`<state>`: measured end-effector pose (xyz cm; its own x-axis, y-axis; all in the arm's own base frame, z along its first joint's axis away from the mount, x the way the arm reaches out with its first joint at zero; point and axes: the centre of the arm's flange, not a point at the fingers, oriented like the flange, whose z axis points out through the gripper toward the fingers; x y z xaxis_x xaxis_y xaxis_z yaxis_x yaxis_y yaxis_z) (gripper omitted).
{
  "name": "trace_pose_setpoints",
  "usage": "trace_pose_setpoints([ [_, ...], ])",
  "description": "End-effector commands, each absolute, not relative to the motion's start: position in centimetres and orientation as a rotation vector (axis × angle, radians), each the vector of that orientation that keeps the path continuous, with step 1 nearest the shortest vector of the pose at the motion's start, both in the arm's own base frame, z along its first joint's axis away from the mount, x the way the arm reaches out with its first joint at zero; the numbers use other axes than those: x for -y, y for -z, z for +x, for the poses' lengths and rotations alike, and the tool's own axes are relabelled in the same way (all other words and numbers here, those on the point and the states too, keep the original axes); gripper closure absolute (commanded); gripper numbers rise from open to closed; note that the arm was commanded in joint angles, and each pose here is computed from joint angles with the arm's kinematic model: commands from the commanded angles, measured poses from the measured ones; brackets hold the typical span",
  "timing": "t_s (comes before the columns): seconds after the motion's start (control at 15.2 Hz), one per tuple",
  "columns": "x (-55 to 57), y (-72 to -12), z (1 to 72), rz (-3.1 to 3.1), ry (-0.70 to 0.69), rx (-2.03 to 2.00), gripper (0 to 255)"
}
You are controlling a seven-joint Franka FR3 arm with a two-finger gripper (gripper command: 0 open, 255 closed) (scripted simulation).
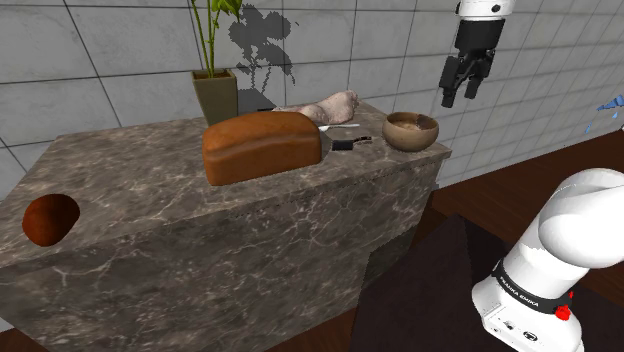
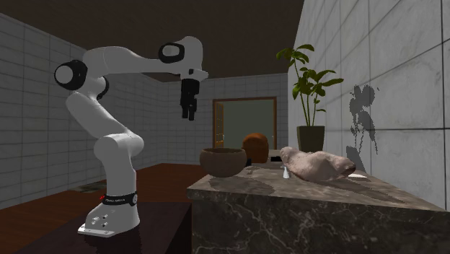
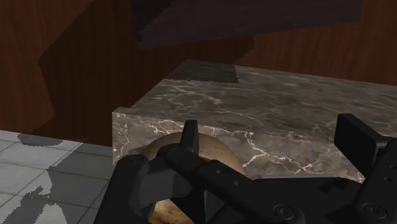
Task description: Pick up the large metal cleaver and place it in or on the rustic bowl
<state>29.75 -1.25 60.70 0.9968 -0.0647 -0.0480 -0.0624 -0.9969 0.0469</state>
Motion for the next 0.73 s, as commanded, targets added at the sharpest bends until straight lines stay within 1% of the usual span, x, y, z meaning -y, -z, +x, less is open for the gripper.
trace_pose_setpoints([
  [0.0, 1.3, -60.7, 29.8, 3.094, 0.077, 0.098, 0],
  [0.66, 1.5, -54.6, 41.6, 3.053, 0.12, -0.602, 0],
])
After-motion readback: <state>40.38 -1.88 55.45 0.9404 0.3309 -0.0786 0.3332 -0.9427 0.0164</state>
